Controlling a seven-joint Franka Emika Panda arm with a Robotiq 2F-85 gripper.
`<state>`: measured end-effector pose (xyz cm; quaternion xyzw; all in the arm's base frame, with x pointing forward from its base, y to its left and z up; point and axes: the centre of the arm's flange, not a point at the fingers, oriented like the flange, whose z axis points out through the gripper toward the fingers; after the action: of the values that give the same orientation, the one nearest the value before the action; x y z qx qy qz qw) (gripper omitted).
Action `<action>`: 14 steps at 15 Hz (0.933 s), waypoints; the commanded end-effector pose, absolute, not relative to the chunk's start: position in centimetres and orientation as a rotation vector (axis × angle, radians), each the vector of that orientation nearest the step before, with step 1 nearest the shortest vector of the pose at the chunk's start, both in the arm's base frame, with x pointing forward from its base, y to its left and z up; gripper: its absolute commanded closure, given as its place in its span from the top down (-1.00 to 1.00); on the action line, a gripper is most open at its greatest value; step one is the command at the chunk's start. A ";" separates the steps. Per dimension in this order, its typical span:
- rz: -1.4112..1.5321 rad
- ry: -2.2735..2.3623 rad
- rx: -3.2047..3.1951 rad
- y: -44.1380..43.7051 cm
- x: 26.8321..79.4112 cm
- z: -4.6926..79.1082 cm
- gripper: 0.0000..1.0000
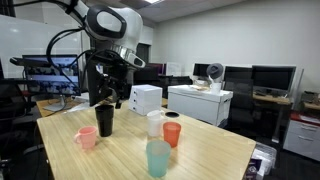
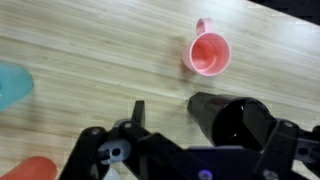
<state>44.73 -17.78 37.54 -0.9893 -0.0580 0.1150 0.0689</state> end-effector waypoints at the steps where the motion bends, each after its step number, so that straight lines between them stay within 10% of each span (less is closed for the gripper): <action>1: 0.392 -0.280 -2.958 -16.5 41.9 37.4 1.00; 14: 0.524 -0.461 -2.915 -15.3 39.0 33.4 1.00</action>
<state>40.52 -15.08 34.07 -0.9739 -0.1261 0.1716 0.0785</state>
